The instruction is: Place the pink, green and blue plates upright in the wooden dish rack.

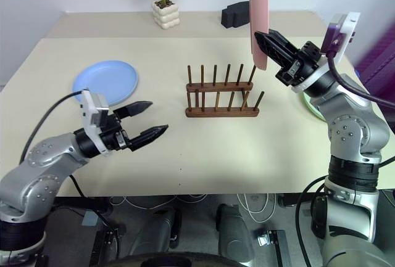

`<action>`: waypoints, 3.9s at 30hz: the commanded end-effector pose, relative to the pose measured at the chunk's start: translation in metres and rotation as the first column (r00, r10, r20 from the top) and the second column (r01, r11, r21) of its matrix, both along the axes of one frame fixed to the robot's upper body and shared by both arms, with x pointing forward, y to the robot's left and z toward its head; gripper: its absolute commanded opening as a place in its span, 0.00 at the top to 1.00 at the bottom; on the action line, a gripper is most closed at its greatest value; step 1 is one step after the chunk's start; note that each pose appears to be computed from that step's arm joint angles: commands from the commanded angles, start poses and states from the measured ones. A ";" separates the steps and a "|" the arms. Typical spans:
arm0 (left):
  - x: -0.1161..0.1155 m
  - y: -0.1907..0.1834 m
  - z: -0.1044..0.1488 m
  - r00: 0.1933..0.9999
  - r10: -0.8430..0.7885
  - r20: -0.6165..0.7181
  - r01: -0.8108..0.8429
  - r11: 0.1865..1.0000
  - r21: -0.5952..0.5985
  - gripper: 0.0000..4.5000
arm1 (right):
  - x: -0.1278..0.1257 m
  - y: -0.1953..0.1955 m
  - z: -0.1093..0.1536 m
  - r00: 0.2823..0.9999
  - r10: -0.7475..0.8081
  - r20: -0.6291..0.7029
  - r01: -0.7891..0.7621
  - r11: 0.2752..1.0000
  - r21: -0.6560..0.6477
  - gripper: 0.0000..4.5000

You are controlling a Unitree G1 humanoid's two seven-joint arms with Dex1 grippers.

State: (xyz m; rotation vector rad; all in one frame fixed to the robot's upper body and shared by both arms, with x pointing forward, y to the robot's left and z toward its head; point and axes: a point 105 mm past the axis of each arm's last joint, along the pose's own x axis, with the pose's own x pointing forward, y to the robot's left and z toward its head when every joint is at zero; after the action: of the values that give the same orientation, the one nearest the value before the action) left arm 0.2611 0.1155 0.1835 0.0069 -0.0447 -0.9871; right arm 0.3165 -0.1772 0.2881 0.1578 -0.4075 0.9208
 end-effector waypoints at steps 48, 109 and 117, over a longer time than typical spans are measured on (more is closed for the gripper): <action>0.008 -0.008 0.018 0.996 0.018 0.082 -0.013 0.998 -0.063 0.00 | 0.017 -0.042 -0.046 0.953 0.009 -0.303 0.071 0.965 0.251 0.23; -0.001 -0.060 0.034 0.971 -0.216 0.103 0.228 0.964 -0.134 0.00 | 0.083 -0.140 -0.032 0.349 -0.597 0.722 0.886 -0.041 -0.462 0.99; 0.001 -0.058 0.034 0.978 -0.181 0.101 0.195 0.969 -0.151 0.00 | 0.056 -0.054 0.084 0.273 -0.446 0.852 0.943 0.301 -0.144 0.99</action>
State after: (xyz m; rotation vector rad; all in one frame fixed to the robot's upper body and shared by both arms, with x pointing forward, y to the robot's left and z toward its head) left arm 0.2651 0.0557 0.2065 -0.1075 -0.1556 -1.1749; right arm 0.3911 -0.2487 0.3378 -1.1140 -0.5803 -0.0458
